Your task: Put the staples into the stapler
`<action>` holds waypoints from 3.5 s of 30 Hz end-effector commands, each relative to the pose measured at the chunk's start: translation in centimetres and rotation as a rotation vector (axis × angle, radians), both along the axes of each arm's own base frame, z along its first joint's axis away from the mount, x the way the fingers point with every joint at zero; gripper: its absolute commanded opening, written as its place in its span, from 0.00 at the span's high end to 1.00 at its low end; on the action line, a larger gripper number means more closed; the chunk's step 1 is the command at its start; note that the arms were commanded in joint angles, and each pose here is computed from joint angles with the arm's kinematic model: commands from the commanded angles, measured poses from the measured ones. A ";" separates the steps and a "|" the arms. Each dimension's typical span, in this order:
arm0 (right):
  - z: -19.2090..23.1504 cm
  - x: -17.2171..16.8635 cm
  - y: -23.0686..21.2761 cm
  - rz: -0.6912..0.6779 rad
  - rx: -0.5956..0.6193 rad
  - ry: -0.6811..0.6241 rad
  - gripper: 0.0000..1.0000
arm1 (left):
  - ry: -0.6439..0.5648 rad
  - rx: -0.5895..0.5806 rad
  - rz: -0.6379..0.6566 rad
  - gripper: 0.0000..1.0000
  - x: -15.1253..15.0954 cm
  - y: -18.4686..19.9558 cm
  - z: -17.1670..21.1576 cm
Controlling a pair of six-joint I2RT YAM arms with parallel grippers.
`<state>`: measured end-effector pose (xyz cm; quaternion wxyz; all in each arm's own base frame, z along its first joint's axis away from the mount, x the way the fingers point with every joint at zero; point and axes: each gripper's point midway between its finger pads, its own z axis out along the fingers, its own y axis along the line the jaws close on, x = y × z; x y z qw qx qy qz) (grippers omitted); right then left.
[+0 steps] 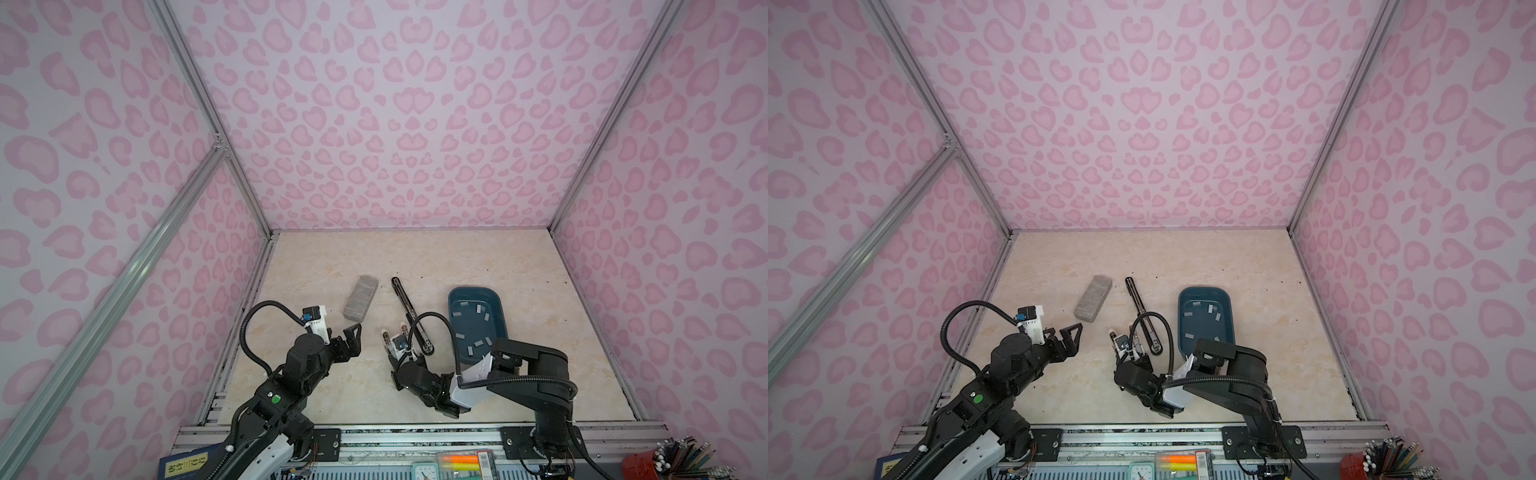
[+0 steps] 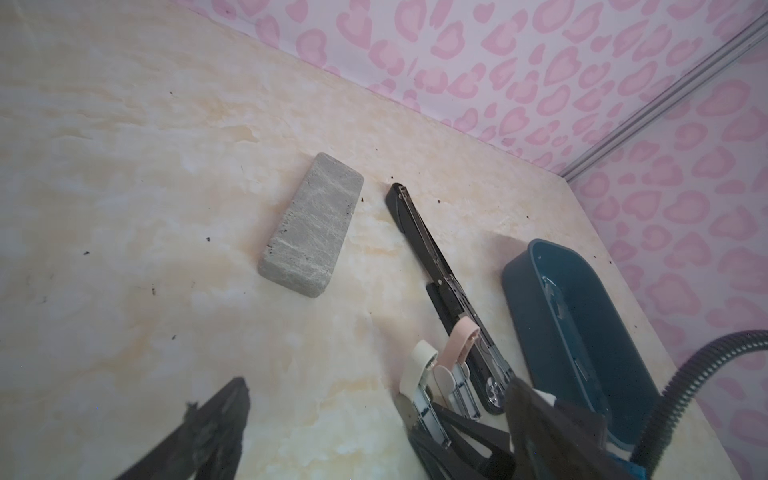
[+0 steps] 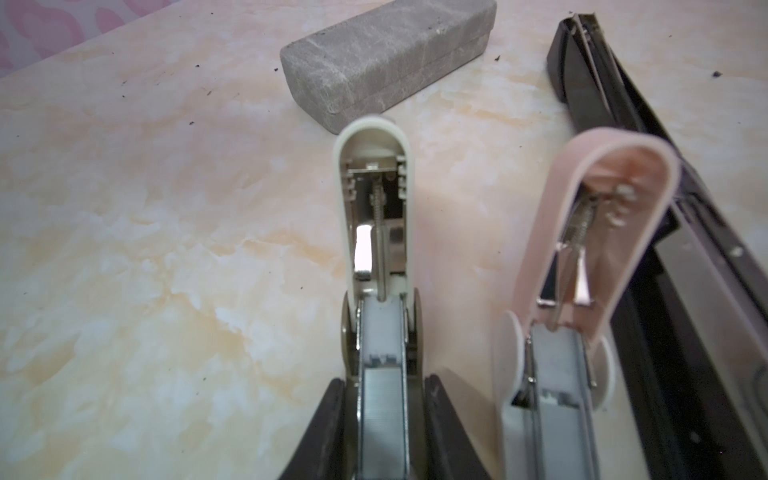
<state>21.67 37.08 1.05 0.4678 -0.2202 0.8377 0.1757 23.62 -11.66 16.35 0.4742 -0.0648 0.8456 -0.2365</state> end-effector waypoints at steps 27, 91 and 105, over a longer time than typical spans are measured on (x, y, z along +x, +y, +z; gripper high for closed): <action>-3.6 -3.2 -1.1 0.159 -0.089 0.099 0.88 | 0.172 -0.059 -0.116 0.47 3.5 -5.7 -8.5; 7.8 -3.2 -2.1 0.146 0.037 -0.063 0.53 | 0.059 0.062 -0.232 0.35 -0.9 -7.5 -8.4; 7.2 -0.4 -1.1 0.094 0.008 -0.030 0.66 | 0.071 0.085 -0.221 0.35 -0.9 -7.1 -8.8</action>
